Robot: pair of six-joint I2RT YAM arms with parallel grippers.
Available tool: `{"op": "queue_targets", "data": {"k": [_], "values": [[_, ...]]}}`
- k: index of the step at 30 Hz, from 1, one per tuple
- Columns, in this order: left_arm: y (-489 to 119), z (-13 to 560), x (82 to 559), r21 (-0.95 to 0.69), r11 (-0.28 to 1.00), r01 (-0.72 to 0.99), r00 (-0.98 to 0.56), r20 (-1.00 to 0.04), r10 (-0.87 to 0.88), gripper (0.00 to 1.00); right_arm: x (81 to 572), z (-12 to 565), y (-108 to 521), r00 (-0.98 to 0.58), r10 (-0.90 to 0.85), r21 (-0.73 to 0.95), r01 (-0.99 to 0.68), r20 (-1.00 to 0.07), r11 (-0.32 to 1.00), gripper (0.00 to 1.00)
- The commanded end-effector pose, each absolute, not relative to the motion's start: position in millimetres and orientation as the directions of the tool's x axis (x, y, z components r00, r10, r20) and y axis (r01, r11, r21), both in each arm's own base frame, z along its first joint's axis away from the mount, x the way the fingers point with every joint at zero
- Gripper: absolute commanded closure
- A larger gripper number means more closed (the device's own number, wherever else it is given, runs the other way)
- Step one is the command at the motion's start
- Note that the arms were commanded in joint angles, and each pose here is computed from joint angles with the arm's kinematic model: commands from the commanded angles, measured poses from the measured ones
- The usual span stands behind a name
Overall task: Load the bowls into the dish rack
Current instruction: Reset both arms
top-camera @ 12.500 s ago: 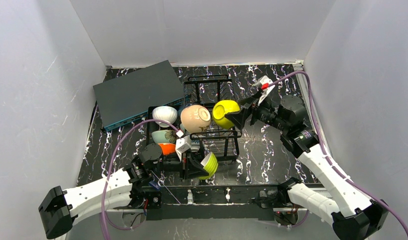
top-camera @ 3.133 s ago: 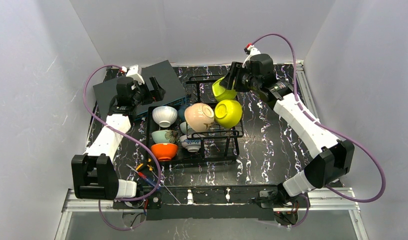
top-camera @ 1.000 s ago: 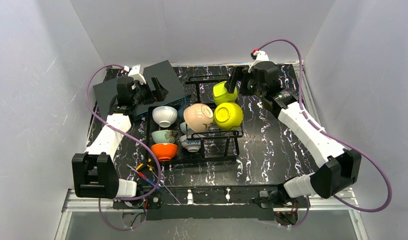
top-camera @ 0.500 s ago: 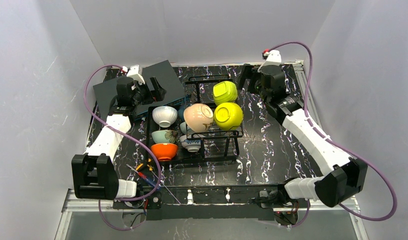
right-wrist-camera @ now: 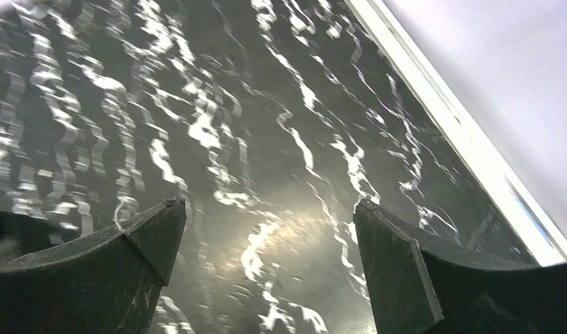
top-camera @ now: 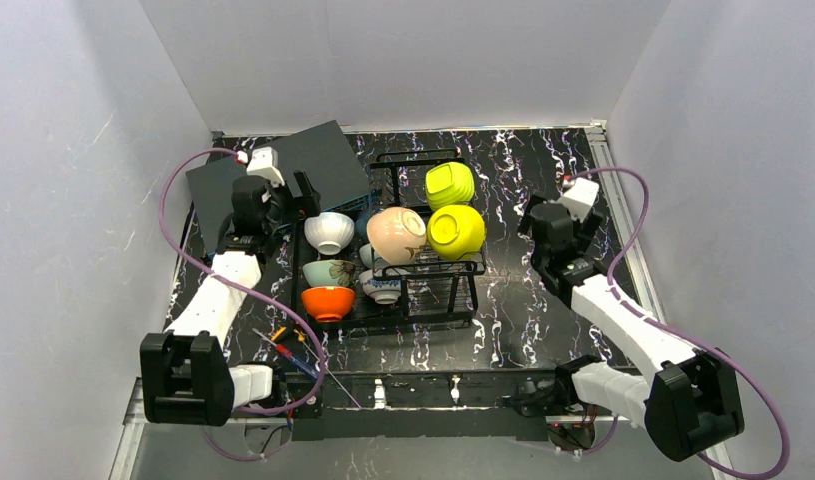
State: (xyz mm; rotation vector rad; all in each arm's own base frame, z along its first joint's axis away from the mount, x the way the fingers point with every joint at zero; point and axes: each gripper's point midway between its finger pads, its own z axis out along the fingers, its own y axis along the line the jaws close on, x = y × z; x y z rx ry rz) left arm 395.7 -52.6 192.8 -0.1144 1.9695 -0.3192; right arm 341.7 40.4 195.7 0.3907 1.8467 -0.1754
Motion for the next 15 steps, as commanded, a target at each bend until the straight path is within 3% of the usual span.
{"op": "queue_targets", "data": {"k": [1, 7, 15], "values": [[-13, 205, 387, -0.199, 0.973, -0.116, -0.288, -0.931, -0.224, 0.02, 326, 175, 7, -0.177, 0.177, 0.071, 0.485, -0.968, 0.872, 0.01], [54, 195, 341, -0.095, 0.895, -0.436, -0.172, -0.967, -0.186, 0.02, 312, 134, -8, -0.235, 0.091, -0.04, 0.5, -0.968, 0.865, 0.01], [90, 154, 281, -0.056, 0.78, -0.623, -0.144, -0.972, -0.186, 0.02, 307, 111, -8, -0.273, 0.006, -0.114, 0.423, -0.962, 0.899, 0.01]]}}
